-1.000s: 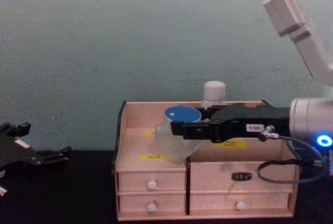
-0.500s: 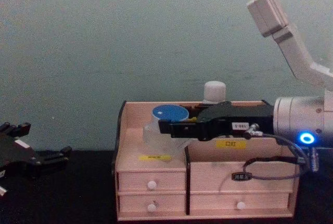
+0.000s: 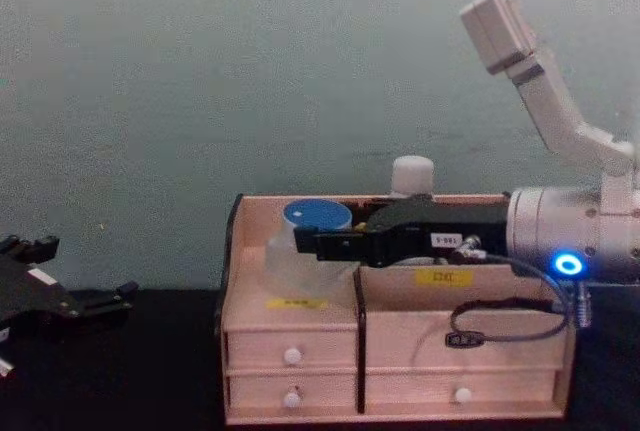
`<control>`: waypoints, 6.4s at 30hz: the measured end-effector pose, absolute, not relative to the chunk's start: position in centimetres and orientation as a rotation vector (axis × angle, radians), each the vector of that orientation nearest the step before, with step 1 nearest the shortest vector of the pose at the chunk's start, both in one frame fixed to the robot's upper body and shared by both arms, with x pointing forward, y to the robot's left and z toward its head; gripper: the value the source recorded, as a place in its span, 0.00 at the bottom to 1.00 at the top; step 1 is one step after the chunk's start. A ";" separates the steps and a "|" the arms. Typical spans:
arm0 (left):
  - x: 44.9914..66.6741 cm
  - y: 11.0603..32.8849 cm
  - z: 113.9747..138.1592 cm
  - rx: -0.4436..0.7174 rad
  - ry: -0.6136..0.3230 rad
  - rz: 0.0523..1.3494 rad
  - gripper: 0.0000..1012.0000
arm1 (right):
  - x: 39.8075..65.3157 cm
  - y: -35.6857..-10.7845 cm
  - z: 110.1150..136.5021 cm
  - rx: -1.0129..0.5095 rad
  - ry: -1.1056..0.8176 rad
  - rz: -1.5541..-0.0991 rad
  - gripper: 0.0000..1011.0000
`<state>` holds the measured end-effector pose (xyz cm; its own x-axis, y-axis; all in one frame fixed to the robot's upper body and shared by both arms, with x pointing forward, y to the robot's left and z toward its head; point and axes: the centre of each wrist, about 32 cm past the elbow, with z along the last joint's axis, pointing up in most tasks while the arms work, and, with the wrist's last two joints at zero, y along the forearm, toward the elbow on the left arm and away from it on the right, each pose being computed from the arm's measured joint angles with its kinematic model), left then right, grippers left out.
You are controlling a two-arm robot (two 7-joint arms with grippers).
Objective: Pick up the facial cleanser and watermelon frost from the table and place them into the tiered storage box.
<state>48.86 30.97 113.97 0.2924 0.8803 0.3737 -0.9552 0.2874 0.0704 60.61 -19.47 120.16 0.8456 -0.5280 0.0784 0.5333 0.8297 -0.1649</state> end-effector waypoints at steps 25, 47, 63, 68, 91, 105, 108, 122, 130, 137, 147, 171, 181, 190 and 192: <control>48.9 31.0 114.0 0.304 -0.285 1.248 0.99 | 62.5 -18.1 119.4 -0.197 -0.006 -0.552 0.71; 48.9 31.0 114.0 0.304 -0.285 1.248 0.99 | 62.9 -17.9 119.1 -0.204 0.031 -0.552 0.71; 48.9 31.0 114.0 0.305 -0.285 1.248 0.99 | 63.3 -17.9 119.0 -0.205 0.057 -0.566 0.71; 48.9 31.0 114.0 0.305 -0.285 1.248 0.99 | 63.4 -17.8 118.9 -0.204 0.065 -0.569 0.71; 48.9 31.0 114.0 0.305 -0.285 1.248 0.99 | 63.3 -17.9 118.9 -0.205 0.063 -0.568 0.71; 48.9 31.0 114.0 0.305 -0.285 1.248 0.99 | 63.3 -17.9 118.9 -0.206 0.062 -0.568 0.99; 48.9 31.0 114.0 0.305 -0.285 1.248 0.99 | 63.3 -17.9 118.9 -0.206 0.062 -0.568 0.99; 48.9 31.0 114.0 0.305 -0.285 1.248 0.99 | 62.6 -17.9 119.6 -0.177 -0.010 -0.572 0.99; 48.9 31.0 114.0 0.304 -0.285 1.248 0.99 | 61.2 -18.9 120.8 -0.135 -0.069 -0.541 0.99; 48.9 31.0 114.0 0.304 -0.285 1.248 0.99 | 59.2 -21.8 121.4 -0.114 -0.095 -0.457 0.99; 48.9 31.0 114.0 0.304 -0.285 1.248 0.99 | 55.3 -28.5 120.5 -0.132 -0.063 -0.426 0.99; 48.9 31.0 114.0 0.304 -0.285 1.248 0.99 | 50.4 -36.2 119.9 -0.217 0.022 -1.079 0.99; 48.9 31.0 114.0 0.304 -0.285 1.248 0.99 | 50.6 -33.7 117.0 -0.217 0.060 -1.304 0.99; 48.9 31.0 114.0 0.304 -0.285 1.248 0.99 | 51.3 -31.7 114.2 -0.279 0.062 -1.338 0.99; 48.9 31.0 114.0 0.304 -0.285 1.248 0.99 | 51.5 -31.5 113.9 -0.283 0.055 -1.345 0.99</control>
